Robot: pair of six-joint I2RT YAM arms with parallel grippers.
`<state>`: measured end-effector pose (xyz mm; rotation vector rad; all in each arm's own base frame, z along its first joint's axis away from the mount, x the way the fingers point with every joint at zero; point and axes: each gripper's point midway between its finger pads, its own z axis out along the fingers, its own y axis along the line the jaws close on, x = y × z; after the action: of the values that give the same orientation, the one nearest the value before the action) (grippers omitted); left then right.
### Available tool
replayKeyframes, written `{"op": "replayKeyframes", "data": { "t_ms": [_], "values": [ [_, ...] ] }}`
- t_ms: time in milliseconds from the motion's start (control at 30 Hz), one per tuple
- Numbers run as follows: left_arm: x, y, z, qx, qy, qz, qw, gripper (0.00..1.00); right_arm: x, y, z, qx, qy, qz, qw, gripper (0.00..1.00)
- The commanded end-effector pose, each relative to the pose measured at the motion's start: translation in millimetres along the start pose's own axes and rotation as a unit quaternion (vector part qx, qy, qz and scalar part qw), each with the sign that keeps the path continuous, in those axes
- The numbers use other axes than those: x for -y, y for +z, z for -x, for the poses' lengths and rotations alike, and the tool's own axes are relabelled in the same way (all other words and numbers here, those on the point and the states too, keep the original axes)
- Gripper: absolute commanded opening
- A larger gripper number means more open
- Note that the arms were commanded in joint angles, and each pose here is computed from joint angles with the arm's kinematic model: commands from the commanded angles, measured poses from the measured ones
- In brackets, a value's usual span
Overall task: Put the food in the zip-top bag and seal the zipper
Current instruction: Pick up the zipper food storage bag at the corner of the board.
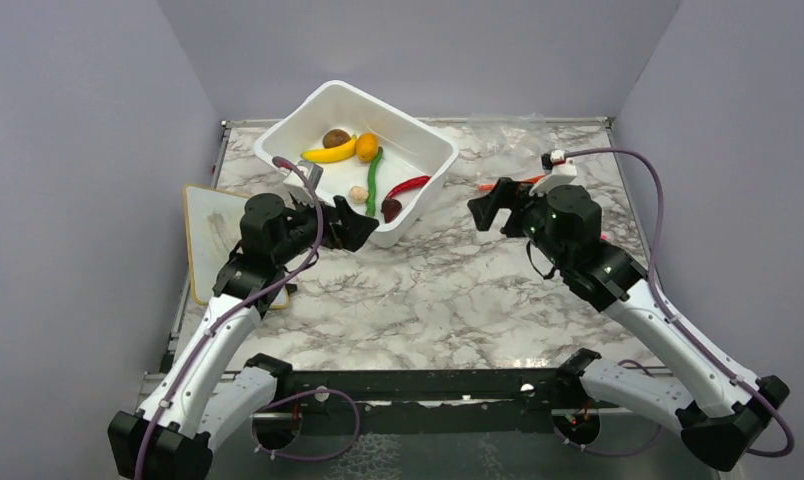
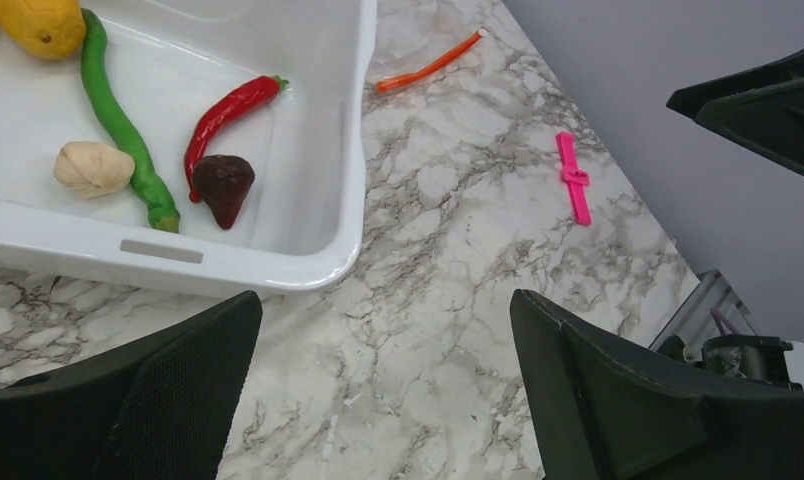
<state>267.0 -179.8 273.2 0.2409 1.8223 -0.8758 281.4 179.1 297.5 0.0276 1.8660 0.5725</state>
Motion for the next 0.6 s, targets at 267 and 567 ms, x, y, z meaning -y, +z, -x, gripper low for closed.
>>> {"op": "replayKeyframes", "data": {
  "t_ms": [267,567],
  "values": [
    [-4,-2,-25,-0.031,0.024,-0.012,0.999,0.99,44,58,10,0.023,-0.06,-0.156,0.986,0.91],
    [-16,-10,-41,-0.036,0.057,0.013,0.998,0.99,64,114,-1,0.033,-0.013,-0.19,0.981,0.57]
  ]
}}
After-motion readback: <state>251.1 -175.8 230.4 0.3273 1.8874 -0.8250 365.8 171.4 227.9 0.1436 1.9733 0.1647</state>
